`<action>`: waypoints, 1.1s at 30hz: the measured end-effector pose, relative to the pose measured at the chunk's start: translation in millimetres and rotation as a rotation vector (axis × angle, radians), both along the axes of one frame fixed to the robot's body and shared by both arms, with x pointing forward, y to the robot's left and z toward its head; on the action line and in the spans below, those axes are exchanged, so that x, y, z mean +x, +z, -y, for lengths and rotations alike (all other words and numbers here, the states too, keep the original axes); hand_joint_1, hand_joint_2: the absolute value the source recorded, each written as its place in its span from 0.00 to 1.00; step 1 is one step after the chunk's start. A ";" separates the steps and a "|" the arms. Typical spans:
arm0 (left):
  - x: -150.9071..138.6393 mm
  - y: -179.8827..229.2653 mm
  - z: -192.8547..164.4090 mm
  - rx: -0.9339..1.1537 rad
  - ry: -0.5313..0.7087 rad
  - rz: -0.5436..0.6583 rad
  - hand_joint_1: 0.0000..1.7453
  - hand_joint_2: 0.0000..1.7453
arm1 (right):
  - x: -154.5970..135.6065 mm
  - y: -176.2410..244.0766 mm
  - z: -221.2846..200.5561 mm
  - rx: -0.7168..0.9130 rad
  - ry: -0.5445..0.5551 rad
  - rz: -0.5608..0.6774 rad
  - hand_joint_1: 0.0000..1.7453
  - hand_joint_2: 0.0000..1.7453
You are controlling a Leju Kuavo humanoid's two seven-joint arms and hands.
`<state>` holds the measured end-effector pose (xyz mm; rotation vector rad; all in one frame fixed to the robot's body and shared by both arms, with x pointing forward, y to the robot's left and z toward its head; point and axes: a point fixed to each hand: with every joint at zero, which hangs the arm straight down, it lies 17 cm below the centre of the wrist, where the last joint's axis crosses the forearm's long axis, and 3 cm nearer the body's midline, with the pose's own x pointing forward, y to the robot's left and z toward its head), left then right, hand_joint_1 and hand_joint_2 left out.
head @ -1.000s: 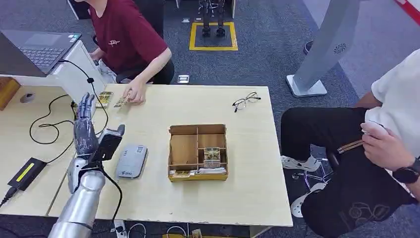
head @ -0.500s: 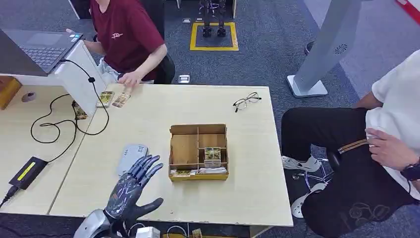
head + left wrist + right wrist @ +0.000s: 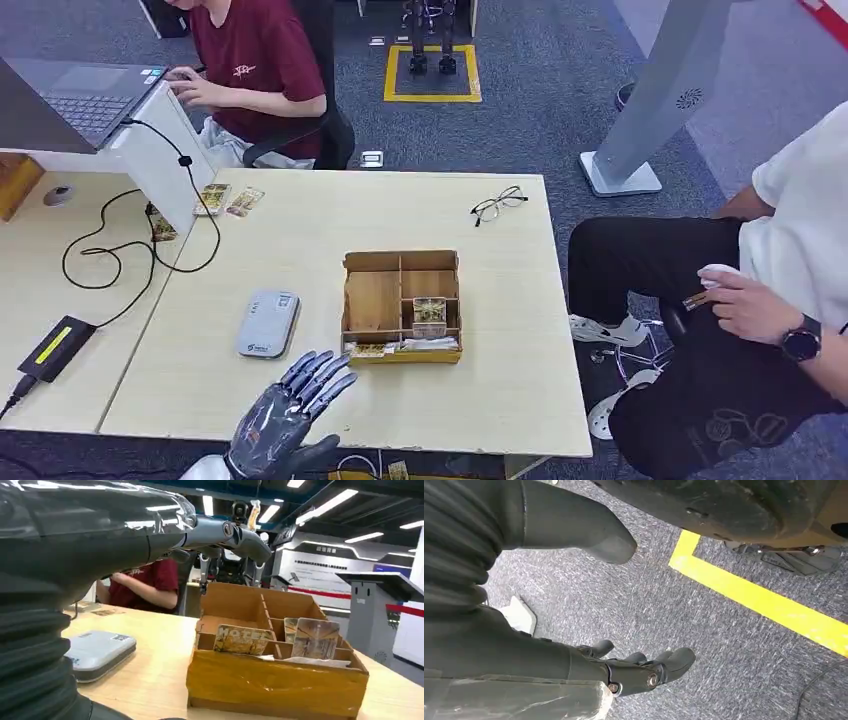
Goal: Pass the card to the sensor for recognition and then transmit it.
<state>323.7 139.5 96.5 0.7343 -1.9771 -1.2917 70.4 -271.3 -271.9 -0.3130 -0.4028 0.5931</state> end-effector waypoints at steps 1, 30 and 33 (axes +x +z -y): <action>0.8 -1.6 -1.7 0.017 0.015 0.015 0.00 1.00 | 0.3 0.0 0.0 0.000 0.000 0.000 0.00 1.00; 54.0 1.6 18.5 -0.060 0.165 0.021 0.00 1.00 | 1.9 -0.6 -1.2 -0.009 -0.004 -0.012 0.00 1.00; 55.1 1.9 20.5 -0.065 0.166 0.018 0.00 1.00 | 2.8 -0.5 -1.9 -0.007 -0.004 -0.010 0.00 1.00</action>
